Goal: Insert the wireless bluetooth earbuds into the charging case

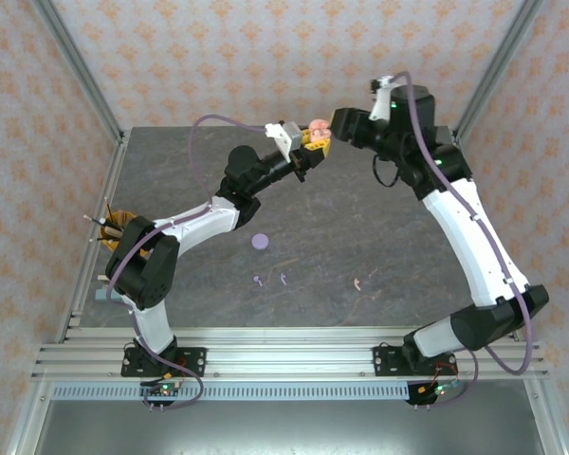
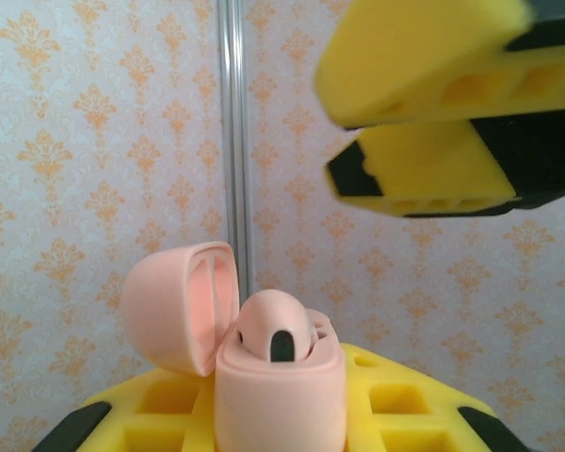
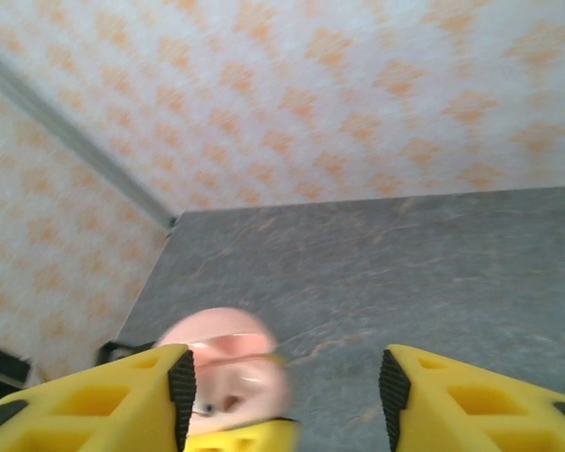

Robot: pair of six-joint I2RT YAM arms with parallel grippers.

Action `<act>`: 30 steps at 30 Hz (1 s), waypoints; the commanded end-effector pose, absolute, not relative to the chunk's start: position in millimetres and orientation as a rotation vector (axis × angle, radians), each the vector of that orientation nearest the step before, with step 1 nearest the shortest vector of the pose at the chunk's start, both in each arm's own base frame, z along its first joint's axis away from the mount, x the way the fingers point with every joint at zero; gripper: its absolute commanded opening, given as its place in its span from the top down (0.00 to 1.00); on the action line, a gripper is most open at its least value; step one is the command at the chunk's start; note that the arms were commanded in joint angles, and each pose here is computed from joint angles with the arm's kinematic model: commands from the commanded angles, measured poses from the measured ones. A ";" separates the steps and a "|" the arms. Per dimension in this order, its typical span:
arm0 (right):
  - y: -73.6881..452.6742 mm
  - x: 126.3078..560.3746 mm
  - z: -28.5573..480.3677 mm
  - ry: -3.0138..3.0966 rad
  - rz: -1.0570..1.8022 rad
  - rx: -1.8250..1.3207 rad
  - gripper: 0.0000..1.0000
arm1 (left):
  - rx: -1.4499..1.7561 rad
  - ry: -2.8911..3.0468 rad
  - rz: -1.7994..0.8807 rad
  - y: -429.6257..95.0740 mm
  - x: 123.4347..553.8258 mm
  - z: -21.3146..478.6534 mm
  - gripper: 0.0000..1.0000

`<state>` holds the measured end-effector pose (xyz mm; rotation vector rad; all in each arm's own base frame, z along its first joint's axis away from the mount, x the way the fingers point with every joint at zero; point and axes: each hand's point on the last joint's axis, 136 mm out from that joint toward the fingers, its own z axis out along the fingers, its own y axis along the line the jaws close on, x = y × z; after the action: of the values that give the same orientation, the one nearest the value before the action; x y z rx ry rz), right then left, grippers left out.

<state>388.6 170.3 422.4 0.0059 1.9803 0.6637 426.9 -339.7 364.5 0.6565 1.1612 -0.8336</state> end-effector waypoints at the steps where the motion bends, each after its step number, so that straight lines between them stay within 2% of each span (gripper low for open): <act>1: 123.6 367.8 413.1 2.020 0.568 0.218 0.41 | 0.636 1.115 -0.804 -324.9 417.4 383.0 1.00; 5: 104.0 346.9 336.8 2.238 0.453 0.330 0.41 | 0.637 1.143 -0.791 -317.1 410.9 379.8 1.00; 11: 101.4 303.2 199.1 2.589 0.398 0.514 0.46 | 0.641 1.166 -0.793 -309.1 397.1 381.6 1.00; 14: 102.8 276.0 147.0 2.729 0.345 0.575 0.47 | 0.635 1.171 -0.800 -305.6 391.5 383.1 1.00; 20: 112.8 236.7 91.1 2.905 0.204 0.552 0.48 | 0.636 1.188 -0.793 -301.1 385.1 380.9 1.00; 30: 118.7 213.8 44.5 3.035 0.078 0.455 0.51 | 0.641 1.193 -0.793 -300.5 380.8 382.4 1.00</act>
<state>216.3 122.6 54.3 0.4572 3.0302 0.1232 388.4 -307.7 363.8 0.6475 1.2386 -0.8213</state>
